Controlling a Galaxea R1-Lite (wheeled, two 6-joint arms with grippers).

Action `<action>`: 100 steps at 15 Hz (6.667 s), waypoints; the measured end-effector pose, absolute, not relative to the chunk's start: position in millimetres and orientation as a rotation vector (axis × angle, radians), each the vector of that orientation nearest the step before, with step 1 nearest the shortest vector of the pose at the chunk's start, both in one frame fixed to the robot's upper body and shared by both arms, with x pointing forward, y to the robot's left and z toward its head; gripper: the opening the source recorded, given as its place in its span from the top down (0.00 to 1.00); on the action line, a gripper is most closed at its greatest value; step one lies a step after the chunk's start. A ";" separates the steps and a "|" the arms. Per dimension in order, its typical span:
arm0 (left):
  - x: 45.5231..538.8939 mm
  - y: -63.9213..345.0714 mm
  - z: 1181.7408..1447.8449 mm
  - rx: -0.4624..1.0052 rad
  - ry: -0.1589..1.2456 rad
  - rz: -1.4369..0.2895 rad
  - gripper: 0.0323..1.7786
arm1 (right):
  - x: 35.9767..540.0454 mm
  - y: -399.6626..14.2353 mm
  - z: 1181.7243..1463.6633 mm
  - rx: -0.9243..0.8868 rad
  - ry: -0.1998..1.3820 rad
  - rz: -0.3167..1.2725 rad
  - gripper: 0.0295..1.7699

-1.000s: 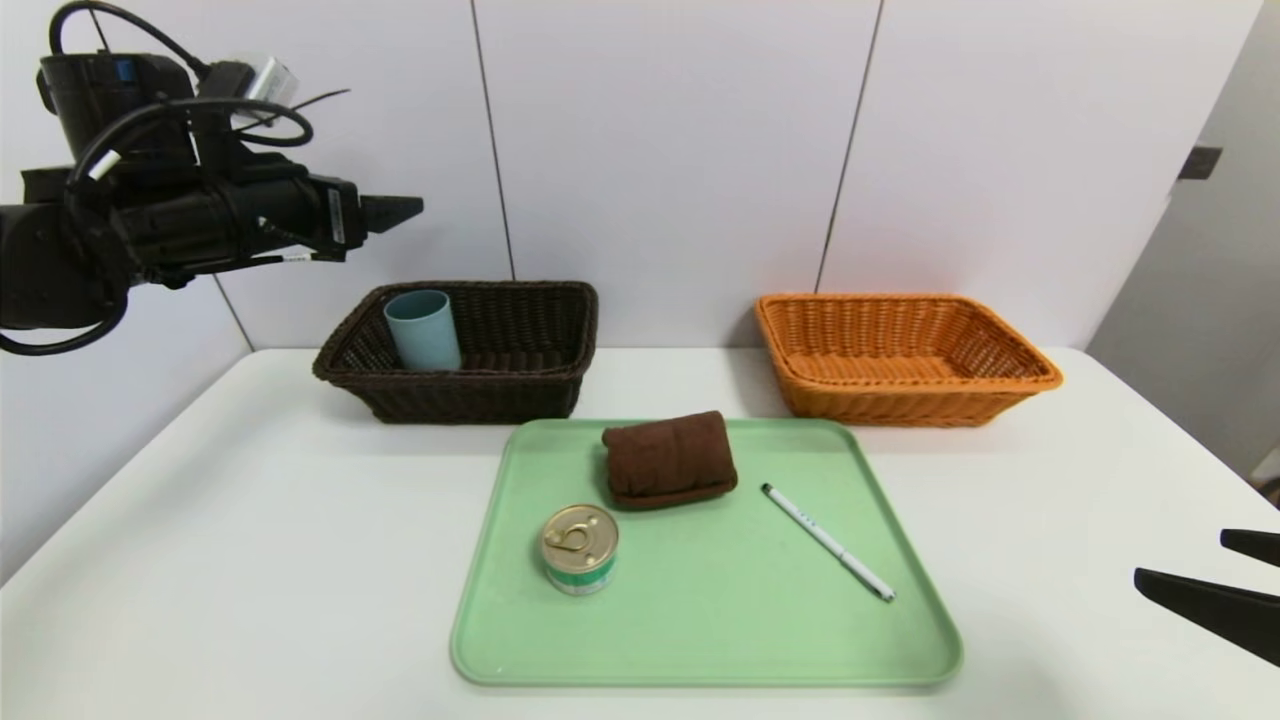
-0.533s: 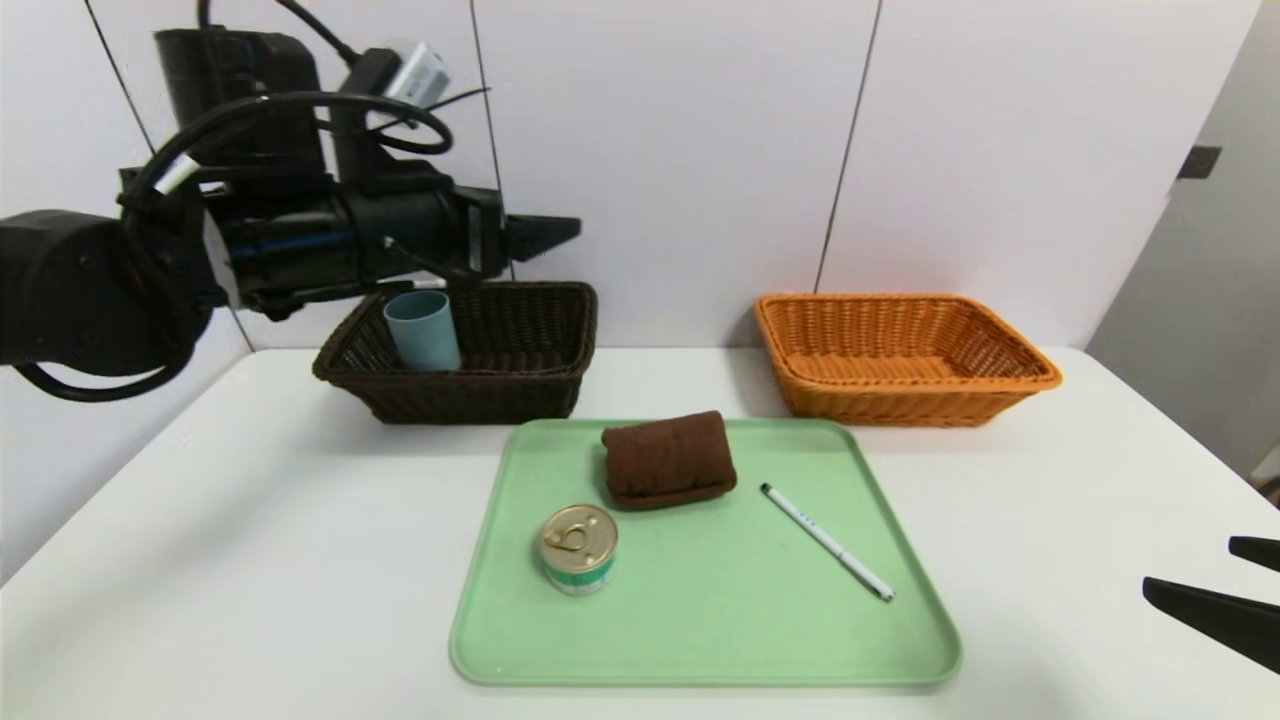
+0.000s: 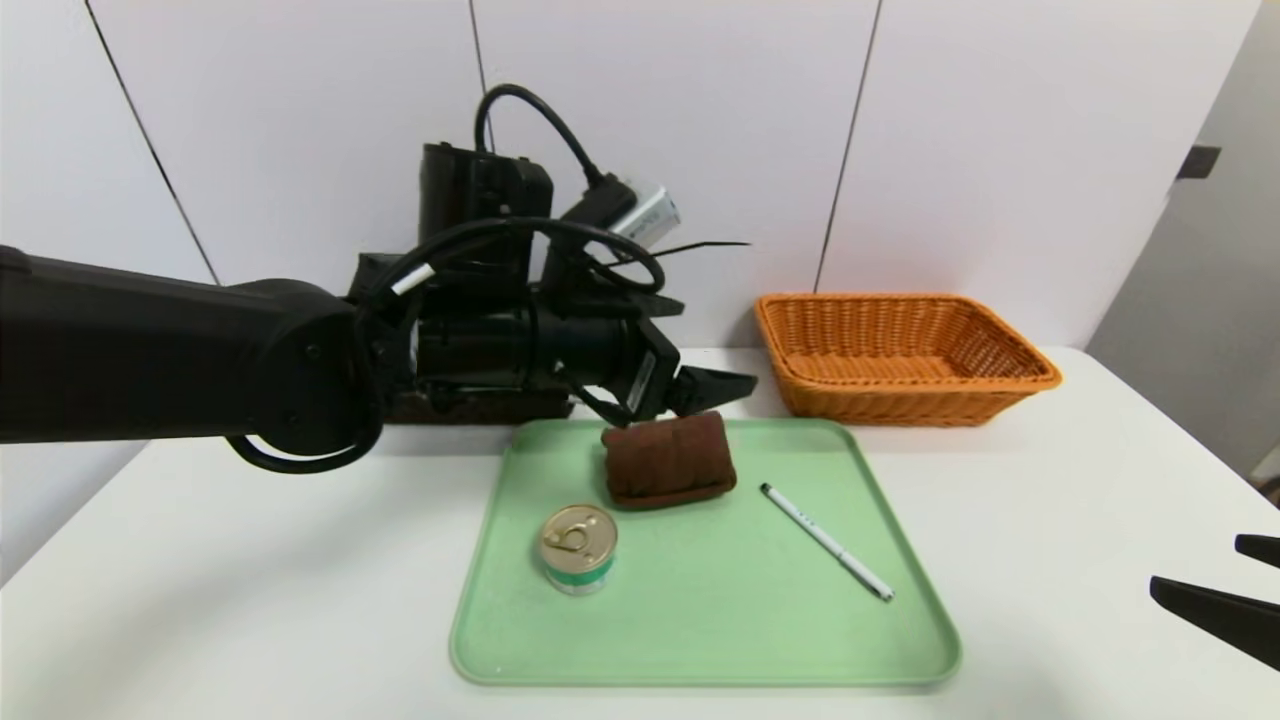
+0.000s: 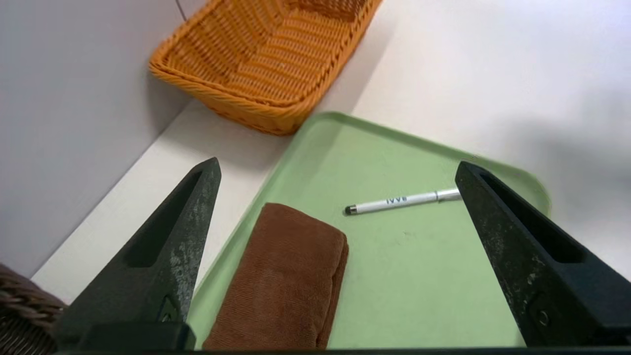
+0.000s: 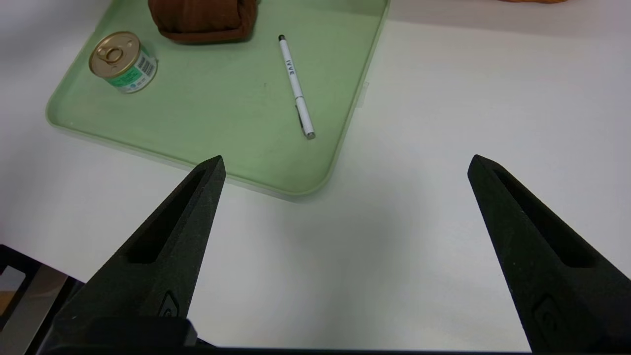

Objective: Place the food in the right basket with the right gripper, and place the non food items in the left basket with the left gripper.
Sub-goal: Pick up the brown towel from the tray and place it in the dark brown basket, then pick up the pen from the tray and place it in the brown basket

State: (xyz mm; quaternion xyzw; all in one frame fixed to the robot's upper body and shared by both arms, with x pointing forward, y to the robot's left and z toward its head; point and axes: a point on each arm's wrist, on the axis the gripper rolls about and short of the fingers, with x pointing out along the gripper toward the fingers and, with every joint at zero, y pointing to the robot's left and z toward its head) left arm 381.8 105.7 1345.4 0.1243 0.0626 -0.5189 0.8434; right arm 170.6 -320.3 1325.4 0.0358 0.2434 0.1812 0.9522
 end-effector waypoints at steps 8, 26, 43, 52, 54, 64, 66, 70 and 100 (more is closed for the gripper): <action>413.7 92.6 1278.0 0.507 0.218 -1.061 0.05 | 170.3 -320.8 1322.9 0.097 0.508 0.356 0.04; 424.2 87.1 1235.1 0.429 0.441 -1.017 0.05 | 168.3 -321.7 1321.4 0.098 0.505 0.348 0.04; 408.3 99.0 1301.0 0.375 0.283 -0.990 0.76 | 167.4 -321.7 1322.2 0.100 0.498 0.350 0.04; 421.7 174.0 1374.6 0.300 0.137 -0.730 0.76 | 165.4 -322.0 1322.8 0.101 0.482 0.348 0.04; 435.6 195.4 1370.3 0.276 0.164 -0.663 0.76 | 165.1 -322.0 1322.9 0.101 0.481 0.350 0.04; 488.2 237.5 1312.0 0.250 0.327 -0.540 0.49 | 164.7 -322.1 1320.9 0.101 0.487 0.349 0.04; 492.0 237.3 1307.6 0.234 0.339 -0.537 0.39 | 164.8 -322.1 1320.9 0.101 0.487 0.348 0.04; 496.5 240.0 1313.2 0.225 0.321 -0.524 0.25 | 164.9 -322.0 1319.6 0.101 0.491 0.350 0.04; 378.5 17.8 1311.4 0.450 0.411 -1.249 0.05 | 162.9 -322.3 1318.1 0.101 0.490 0.346 0.04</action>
